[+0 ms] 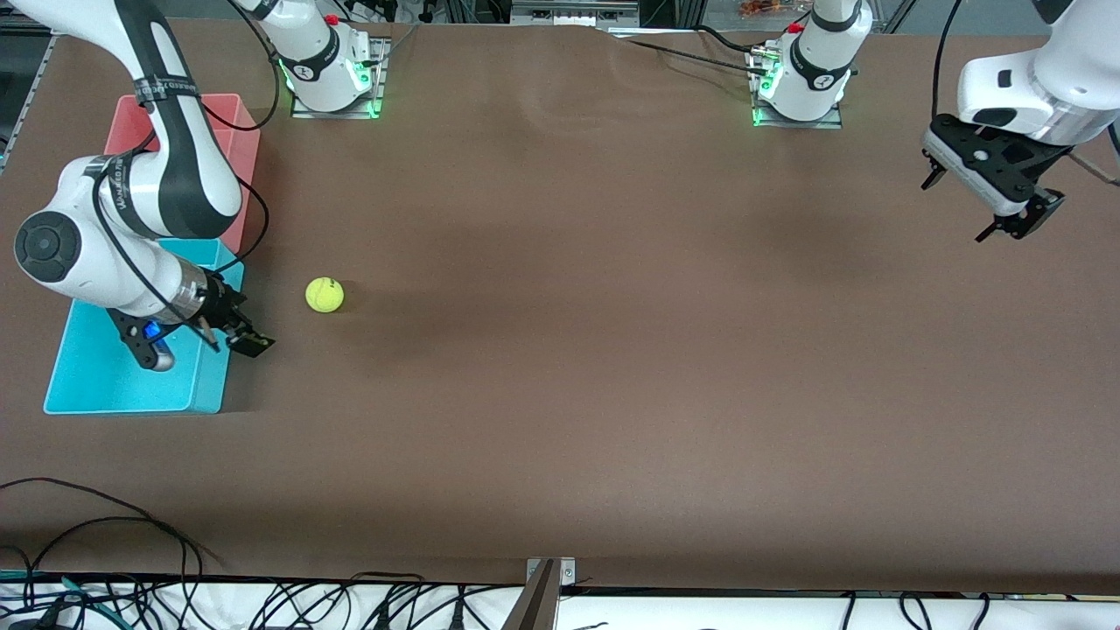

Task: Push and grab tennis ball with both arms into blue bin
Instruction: 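Lower the right gripper beside the ball while the left gripper returns, then close the right gripper around the tennis ball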

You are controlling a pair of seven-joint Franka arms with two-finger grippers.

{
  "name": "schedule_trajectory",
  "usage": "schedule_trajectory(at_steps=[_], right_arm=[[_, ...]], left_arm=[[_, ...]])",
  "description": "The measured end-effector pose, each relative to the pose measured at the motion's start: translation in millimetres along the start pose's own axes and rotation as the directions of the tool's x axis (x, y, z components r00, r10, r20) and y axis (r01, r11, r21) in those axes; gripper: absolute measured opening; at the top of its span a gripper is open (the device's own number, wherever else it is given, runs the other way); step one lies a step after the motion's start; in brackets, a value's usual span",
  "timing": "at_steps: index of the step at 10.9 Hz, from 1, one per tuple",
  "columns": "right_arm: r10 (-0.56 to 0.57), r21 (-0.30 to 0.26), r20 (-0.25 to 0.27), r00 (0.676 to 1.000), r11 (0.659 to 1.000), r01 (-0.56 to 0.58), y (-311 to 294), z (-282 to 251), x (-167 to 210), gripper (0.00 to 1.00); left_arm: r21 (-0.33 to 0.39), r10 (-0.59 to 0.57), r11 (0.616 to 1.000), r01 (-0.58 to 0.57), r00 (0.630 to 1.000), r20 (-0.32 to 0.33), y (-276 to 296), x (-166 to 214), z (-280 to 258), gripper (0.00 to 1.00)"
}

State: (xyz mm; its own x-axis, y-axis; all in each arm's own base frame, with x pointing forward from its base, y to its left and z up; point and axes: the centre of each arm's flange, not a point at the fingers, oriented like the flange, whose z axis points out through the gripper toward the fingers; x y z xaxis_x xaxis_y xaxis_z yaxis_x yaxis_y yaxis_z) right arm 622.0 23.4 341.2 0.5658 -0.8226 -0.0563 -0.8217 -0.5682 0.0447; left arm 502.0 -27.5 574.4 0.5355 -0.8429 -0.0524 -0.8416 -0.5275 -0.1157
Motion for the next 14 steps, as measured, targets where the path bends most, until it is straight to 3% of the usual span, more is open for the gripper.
schedule_trajectory(at_steps=[1,3,6,8,9,12,14], right_arm=[[0.131,-0.032,-0.038,0.991,0.991,-0.132,5.0,8.5,9.8,1.00],[0.344,-0.061,-0.088,0.935,0.935,-0.350,8.0,29.4,21.8,1.00],[0.564,-0.063,-0.114,0.818,0.817,-0.573,9.7,46.6,29.2,0.98],[0.671,-0.056,-0.122,0.731,0.731,-0.680,9.7,54.3,30.5,0.98],[0.682,-0.067,-0.126,0.721,0.719,-0.692,9.6,61.8,29.5,0.98],[0.663,-0.145,-0.143,0.735,0.720,-0.678,10.2,80.3,16.7,0.98],[0.659,-0.162,-0.147,0.738,0.720,-0.675,13.4,86.6,13.1,0.98]], left_arm=[[-0.008,-0.041,0.999,0.041,0.999,0.007,-0.5,-3.7,-8.5,1.00],[-0.034,-0.142,0.989,0.143,0.989,0.036,1.7,-10.4,-18.9,1.00],[-0.056,-0.324,0.943,0.328,0.944,0.059,5.8,-14.2,-42.1,1.00],[-0.072,-0.456,0.884,0.463,0.885,0.095,13.5,-15.9,-61.0,1.00],[-0.072,-0.516,0.848,0.526,0.848,0.119,19.6,-14.1,-68.5,1.00],[-0.088,-0.659,0.730,0.677,0.733,0.172,29.3,-10.3,-81.2,1.00],[-0.098,-0.698,0.689,0.718,0.694,0.179,25.1,-6.7,-88.1,1.00]])
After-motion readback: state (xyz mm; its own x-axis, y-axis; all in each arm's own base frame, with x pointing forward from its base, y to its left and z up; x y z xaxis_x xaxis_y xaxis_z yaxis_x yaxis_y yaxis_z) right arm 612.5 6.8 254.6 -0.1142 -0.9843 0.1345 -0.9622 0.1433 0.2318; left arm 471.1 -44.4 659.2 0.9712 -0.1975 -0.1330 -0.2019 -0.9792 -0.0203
